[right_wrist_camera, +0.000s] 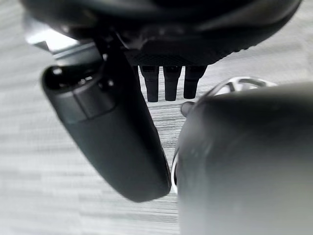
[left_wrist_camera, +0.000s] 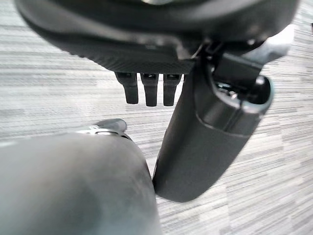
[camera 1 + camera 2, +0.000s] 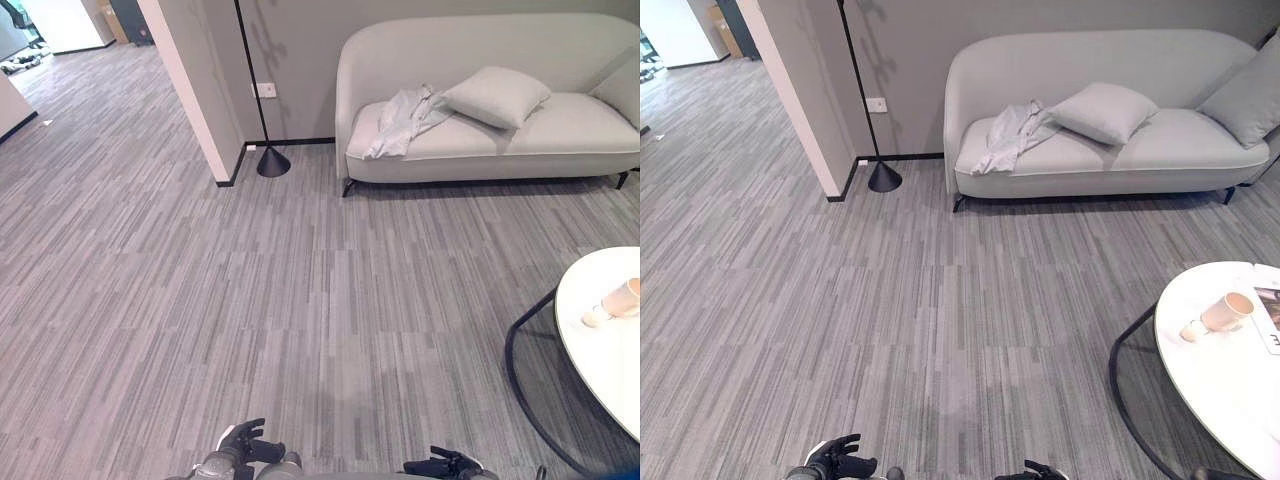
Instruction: Hang the clothes on the sofa on the clothes rack.
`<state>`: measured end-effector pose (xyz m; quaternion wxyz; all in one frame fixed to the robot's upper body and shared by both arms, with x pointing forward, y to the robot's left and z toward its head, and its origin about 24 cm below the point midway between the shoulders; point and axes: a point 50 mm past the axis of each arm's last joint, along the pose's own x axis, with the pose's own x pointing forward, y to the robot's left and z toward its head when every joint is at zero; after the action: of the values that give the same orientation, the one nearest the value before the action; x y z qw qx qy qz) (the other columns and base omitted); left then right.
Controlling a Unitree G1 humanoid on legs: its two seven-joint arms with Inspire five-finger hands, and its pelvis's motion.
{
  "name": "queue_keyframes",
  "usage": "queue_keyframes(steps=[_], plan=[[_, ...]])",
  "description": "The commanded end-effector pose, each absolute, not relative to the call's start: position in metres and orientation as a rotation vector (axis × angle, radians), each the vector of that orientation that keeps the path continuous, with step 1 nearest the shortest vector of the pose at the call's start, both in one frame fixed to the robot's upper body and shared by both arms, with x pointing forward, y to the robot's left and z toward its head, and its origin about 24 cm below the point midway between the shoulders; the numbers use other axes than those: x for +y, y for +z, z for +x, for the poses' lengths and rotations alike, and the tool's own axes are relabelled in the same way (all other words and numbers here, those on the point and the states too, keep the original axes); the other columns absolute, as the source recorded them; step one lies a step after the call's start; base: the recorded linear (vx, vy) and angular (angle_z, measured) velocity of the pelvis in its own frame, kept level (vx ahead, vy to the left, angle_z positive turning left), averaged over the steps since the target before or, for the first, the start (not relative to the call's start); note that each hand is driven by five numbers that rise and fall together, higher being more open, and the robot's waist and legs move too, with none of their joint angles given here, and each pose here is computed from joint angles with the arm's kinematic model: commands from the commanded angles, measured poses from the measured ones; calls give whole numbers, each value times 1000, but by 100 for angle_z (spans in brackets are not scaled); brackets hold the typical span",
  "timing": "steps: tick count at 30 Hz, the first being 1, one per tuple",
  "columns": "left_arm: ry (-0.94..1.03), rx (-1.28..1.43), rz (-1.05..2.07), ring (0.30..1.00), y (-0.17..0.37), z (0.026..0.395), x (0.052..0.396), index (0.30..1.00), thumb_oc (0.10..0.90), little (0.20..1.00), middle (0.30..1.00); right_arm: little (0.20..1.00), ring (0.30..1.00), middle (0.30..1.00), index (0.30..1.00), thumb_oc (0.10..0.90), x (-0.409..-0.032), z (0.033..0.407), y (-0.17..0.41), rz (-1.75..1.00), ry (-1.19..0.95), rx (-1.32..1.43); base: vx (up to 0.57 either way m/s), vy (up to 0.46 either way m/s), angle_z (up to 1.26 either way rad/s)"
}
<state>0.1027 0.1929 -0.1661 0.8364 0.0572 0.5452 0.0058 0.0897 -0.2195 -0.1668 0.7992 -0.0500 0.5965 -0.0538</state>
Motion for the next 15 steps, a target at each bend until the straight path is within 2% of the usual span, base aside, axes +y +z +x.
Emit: queue_keyframes(steps=[1, 4, 9, 15], plan=[[47, 1177, 116, 900, -168, 97, 192, 900, 800, 900, 900, 900, 900, 900, 900, 800, -193, 107, -167, -106, -9, 1227, -20, -62, -2], [46, 1182, 114, 900, -169, 96, 190, 900, 800, 900, 900, 900, 900, 900, 900, 800, -196, 103, -168, -110, -18, 1243, -39, -103, 1], [38, 1228, 105, 900, -171, 85, 192, 900, 800, 900, 900, 900, 900, 900, 900, 800, -210, 70, -172, -147, -45, 1369, -13, -74, 14], [-100, 1325, 163, 900, -177, 58, 185, 900, 800, 900, 900, 900, 900, 900, 900, 800, -208, 61, -174, -204, 30, 1392, -13, -13, 14]])
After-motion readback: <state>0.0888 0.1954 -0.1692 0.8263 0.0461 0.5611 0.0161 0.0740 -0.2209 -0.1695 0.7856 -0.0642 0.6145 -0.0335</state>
